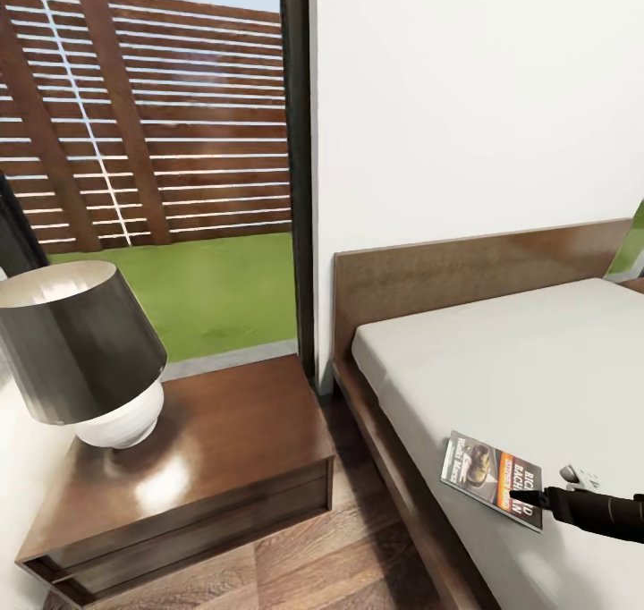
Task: In the bedroom, move the book from the bed onto either nightstand, and place the two sandals side by side next to the bed.
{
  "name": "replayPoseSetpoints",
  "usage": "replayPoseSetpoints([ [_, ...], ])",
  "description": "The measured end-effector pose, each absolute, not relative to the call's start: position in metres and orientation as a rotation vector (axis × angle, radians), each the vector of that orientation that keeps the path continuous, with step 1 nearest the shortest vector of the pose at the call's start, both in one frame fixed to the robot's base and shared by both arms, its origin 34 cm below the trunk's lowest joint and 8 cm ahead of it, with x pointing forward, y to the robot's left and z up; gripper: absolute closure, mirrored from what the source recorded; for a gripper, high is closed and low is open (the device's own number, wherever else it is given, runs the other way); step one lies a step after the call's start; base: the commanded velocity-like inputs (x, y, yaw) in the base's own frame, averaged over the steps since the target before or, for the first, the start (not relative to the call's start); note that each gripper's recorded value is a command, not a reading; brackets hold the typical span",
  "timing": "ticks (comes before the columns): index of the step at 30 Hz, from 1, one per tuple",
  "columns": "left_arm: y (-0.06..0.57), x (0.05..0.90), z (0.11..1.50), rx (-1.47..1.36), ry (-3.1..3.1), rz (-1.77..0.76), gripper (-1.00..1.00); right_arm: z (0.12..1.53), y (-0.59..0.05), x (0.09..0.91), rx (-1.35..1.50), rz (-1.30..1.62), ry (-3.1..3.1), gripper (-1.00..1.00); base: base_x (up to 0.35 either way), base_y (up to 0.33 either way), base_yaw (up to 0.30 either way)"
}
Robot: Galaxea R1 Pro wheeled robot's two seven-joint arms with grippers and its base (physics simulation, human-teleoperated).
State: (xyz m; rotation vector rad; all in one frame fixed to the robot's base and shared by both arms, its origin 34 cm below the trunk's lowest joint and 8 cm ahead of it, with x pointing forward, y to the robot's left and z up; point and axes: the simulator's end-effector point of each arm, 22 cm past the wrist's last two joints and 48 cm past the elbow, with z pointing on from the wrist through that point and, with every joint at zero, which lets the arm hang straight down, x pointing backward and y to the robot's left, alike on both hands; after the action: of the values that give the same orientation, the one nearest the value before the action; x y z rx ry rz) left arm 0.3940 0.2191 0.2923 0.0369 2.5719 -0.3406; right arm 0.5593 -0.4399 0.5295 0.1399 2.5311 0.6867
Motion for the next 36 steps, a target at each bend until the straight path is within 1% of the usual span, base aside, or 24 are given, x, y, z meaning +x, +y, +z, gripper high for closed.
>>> replayPoseSetpoints([
  [8, 0.219, 0.394, 0.292, 0.037, 2.571, -0.34, -1.0, 0.541, -0.436, 0.57, 0.085, 0.672, 2.484, -1.0, 0.0, 0.0, 0.0],
  [36, 0.219, 0.394, 0.292, 0.038, 2.57, -0.34, -1.0, 0.541, -0.437, 0.57, 0.094, 0.674, 2.485, -1.0, 0.0, 0.0, 0.0],
])
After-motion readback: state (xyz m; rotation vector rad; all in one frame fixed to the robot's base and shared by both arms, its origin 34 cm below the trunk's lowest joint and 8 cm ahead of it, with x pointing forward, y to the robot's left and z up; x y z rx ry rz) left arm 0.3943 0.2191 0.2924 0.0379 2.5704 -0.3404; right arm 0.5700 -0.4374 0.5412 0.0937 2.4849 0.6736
